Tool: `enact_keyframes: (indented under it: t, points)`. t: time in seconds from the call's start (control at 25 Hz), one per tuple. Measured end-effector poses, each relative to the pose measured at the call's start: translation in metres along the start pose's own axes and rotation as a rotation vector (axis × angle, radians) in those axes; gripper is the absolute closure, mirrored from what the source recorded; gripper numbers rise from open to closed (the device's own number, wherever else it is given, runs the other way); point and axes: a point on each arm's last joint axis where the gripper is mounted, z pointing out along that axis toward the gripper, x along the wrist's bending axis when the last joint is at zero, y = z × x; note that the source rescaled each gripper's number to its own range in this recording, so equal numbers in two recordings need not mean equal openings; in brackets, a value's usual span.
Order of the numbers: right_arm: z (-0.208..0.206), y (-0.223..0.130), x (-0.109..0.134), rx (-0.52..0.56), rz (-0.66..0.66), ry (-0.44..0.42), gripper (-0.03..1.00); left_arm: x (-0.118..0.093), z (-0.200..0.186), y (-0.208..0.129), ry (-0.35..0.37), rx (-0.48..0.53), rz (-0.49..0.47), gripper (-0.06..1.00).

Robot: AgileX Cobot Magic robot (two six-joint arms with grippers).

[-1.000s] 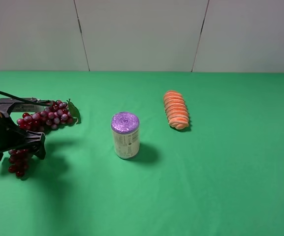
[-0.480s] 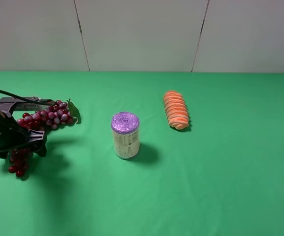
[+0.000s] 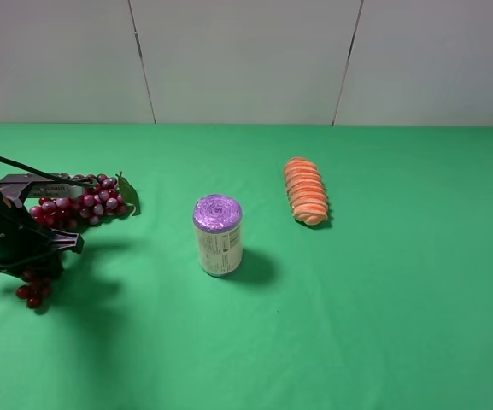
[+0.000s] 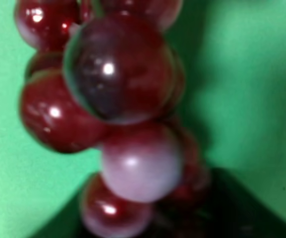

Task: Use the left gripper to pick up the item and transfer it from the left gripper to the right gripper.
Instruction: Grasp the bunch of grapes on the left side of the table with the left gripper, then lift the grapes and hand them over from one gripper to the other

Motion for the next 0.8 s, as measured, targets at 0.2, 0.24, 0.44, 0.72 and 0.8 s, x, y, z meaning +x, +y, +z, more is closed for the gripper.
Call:
enact_keyframes:
  t: [0.2,0.24,0.44,0.72,0.8]
  points:
    - [0.0,0.0,0.0,0.0,0.0,0.0,-0.03,0.0,0.0,0.001,0.0,-0.001,0.0,0.87]
    - [0.0,0.0,0.0,0.0,0.0,0.0,-0.03,0.0,0.0,0.001,0.0,-0.001,0.0,0.88]
    - [0.0,0.0,0.0,0.0,0.0,0.0,-0.03,0.0,0.0,0.0,0.001,0.006,0.0,0.9]
    - [0.0,0.0,0.0,0.0,0.0,0.0,-0.03,0.001,-0.004,-0.005,0.01,0.05,-0.001,0.92]
    - [0.0,0.0,0.0,0.0,0.0,0.0,-0.03,0.002,-0.012,-0.007,0.011,0.046,-0.001,0.92]
